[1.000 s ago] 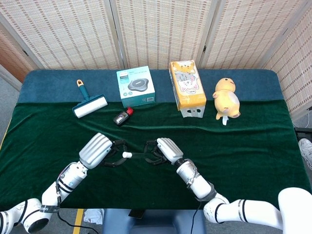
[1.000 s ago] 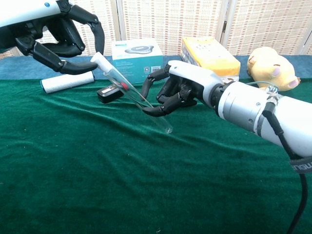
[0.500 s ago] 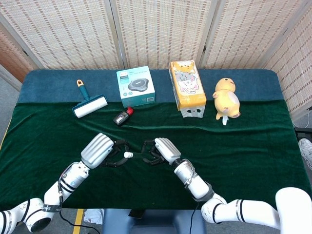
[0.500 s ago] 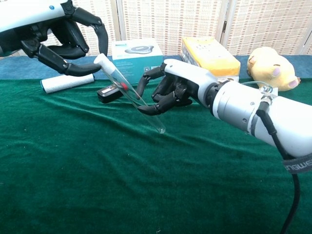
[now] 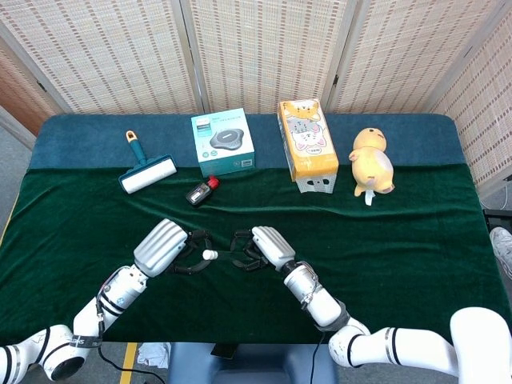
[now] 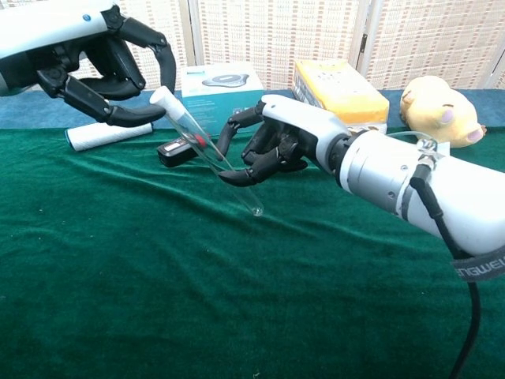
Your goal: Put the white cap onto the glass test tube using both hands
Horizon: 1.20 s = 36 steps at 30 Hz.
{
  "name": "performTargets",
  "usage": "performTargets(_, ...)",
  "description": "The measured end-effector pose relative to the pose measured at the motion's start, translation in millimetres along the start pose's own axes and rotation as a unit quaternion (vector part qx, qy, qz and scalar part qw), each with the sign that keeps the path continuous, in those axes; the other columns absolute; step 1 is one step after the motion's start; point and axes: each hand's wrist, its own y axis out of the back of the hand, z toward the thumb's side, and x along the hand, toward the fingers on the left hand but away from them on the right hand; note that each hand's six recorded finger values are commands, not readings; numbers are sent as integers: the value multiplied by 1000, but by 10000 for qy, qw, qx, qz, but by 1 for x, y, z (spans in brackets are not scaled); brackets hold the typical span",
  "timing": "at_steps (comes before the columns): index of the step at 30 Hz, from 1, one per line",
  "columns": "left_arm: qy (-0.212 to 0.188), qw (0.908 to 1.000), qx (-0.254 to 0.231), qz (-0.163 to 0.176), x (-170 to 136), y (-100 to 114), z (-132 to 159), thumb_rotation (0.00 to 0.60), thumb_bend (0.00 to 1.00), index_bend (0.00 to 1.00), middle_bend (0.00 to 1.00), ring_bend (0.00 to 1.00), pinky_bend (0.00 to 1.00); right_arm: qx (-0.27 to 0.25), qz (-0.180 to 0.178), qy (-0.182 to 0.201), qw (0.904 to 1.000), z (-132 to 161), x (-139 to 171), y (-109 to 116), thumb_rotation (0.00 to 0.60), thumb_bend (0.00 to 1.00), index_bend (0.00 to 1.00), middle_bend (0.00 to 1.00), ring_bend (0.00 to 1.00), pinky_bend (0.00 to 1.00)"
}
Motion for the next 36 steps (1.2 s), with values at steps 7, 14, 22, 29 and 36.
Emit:
performTargets(7, 84, 9998, 78, -145, -4, 0, -4, 600, 488, 132, 1000, 968, 960, 73, -11, -64, 10000, -4, 2, 3, 600, 733, 927, 1000, 1000, 1000)
performTargets(14, 142, 9998, 88, -141, -7, 4, -6, 600, 377, 23, 1000, 966, 960, 348, -4, -150, 9993, -9, 6, 9, 600, 735, 926, 1000, 1000, 1000)
performTargets(22, 384, 9989, 258, -102, -18, 15, -20, 600, 375, 26, 1000, 941, 952, 1153, 43, -398, 9925, -21, 14, 26, 600, 736, 926, 1000, 1000, 1000)
performTargets(29, 767, 9960, 465, 56, -29, 23, -43, 600, 375, 27, 1000, 917, 950, 1935, 95, -844, 9774, -38, 16, 37, 600, 736, 926, 1000, 1000, 1000)
performTargets(36, 963, 9940, 527, -5, -38, 20, -53, 600, 371, 27, 1000, 917, 951, 2468, 75, -1135, 9624, -54, 4, 26, 600, 736, 926, 1000, 1000, 1000)
